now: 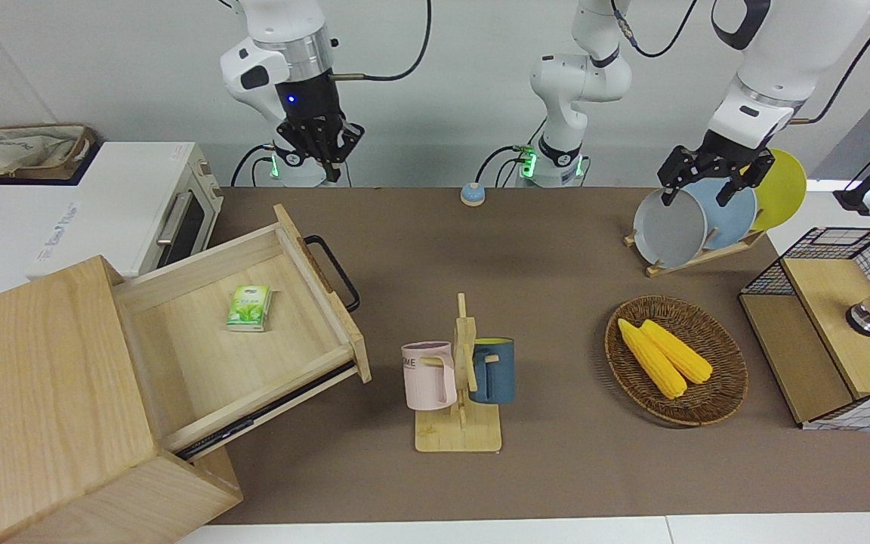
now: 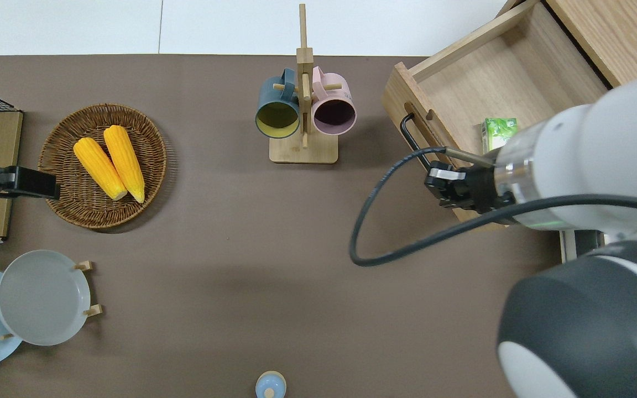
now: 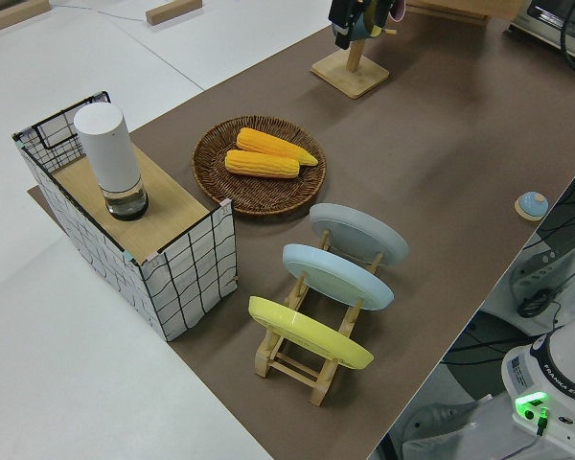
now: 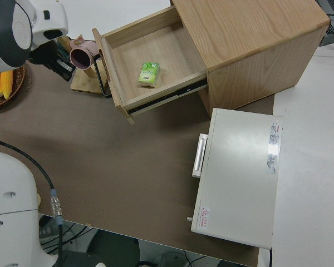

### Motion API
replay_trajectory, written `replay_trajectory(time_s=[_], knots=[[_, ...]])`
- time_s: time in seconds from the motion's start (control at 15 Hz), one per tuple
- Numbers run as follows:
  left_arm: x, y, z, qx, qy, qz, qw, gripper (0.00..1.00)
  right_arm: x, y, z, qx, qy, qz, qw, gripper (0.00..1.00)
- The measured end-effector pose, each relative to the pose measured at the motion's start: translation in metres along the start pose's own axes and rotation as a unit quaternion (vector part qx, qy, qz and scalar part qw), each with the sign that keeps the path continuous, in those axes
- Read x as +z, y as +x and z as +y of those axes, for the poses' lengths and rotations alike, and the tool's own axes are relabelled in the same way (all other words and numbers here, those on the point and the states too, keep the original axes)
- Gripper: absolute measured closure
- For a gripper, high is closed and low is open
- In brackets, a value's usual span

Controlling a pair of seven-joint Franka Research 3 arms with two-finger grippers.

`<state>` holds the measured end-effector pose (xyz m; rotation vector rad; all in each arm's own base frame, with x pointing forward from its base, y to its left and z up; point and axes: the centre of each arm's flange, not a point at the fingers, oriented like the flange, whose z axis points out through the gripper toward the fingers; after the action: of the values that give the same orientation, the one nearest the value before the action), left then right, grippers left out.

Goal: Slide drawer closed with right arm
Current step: 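Move the right gripper up to the front edge of the open drawer, then push the drawer front with the right gripper away from the robot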

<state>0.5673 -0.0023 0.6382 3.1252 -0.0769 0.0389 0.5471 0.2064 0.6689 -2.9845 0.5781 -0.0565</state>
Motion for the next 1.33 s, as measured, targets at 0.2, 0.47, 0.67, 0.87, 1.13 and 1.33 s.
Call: replay_trajectory(time_s=[0.2, 0.47, 0.67, 0.87, 1.13, 1.33], knots=[[0.0, 0.0, 0.0, 0.0, 0.0, 0.0, 1.0, 0.0, 0.026, -0.002, -0.028, 0.048, 0.002, -0.001, 0.9989, 0.99], [0.0, 0.0, 0.0, 0.0, 0.0, 0.0, 1.0, 0.0, 0.056, 0.003, -0.049, 0.105, 0.002, -0.002, 0.9945, 0.99], [0.0, 0.0, 0.0, 0.0, 0.0, 0.0, 1.0, 0.01, 0.085, 0.009, -0.061, 0.155, -0.005, -0.007, 0.9878, 0.99], [0.0, 0.0, 0.0, 0.0, 0.0, 0.0, 1.0, 0.0, 0.11, 0.017, -0.063, 0.201, -0.021, -0.016, 0.9793, 0.99], [0.0, 0.0, 0.0, 0.0, 0.0, 0.0, 1.0, 0.0, 0.138, 0.025, -0.059, 0.25, -0.042, -0.025, 0.9671, 0.99], [0.0, 0.0, 0.0, 0.0, 0.0, 0.0, 1.0, 0.0, 0.157, 0.03, -0.058, 0.279, -0.056, -0.029, 0.9582, 0.99]])
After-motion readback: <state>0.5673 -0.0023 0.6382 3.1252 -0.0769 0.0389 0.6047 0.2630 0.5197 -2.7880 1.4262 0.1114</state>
